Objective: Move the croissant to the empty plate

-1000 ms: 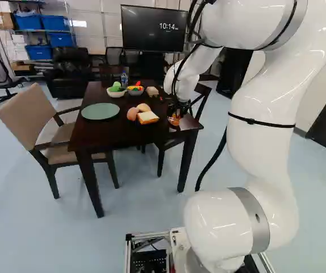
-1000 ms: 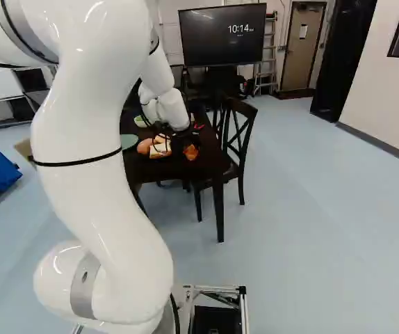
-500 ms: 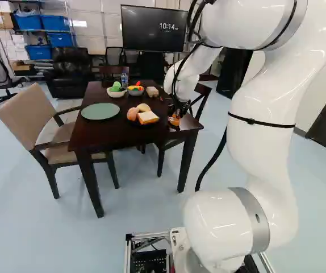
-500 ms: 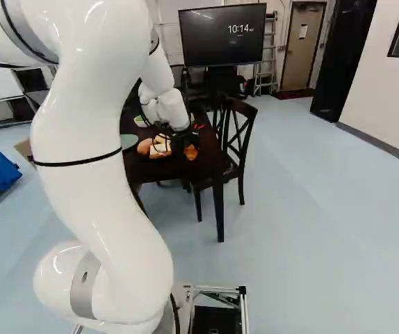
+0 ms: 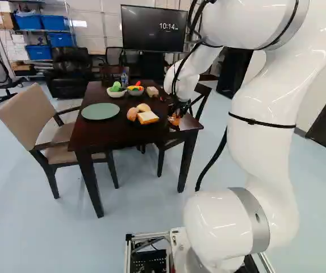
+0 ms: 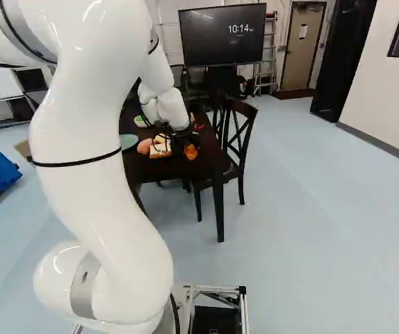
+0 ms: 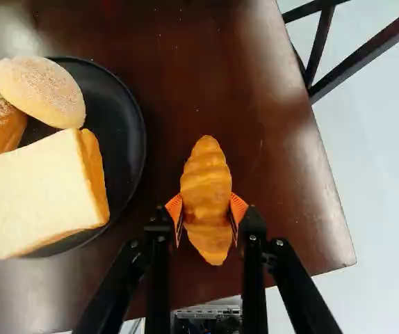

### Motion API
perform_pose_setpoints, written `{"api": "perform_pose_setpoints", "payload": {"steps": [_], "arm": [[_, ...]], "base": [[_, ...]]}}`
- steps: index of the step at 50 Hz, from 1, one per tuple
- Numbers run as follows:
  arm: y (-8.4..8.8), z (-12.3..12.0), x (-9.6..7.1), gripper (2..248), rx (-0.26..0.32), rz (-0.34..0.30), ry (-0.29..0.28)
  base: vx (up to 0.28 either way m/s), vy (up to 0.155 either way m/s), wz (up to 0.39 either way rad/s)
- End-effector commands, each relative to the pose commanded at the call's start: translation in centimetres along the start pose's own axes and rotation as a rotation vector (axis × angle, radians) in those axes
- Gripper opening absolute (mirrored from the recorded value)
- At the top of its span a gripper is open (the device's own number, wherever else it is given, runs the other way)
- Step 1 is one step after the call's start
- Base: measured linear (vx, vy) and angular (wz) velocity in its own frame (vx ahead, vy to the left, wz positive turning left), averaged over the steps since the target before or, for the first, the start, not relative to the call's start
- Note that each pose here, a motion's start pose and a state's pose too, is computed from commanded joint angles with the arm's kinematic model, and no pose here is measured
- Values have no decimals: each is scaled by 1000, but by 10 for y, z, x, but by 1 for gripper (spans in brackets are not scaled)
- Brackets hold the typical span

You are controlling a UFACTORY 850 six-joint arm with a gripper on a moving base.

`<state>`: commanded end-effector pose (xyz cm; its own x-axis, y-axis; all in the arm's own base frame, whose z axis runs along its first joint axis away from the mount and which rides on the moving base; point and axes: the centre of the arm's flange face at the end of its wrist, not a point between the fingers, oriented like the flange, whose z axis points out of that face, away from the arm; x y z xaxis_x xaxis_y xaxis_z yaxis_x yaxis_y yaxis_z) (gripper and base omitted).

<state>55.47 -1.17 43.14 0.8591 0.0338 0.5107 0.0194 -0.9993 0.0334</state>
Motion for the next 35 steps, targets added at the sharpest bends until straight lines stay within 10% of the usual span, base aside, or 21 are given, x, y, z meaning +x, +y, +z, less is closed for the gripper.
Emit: {"api": "perform_pose_setpoints", "payload": {"steps": [35], "arm": [[-16, -15, 55, 100, 12, -27, 67]], "base": [[0, 0, 0]]}}
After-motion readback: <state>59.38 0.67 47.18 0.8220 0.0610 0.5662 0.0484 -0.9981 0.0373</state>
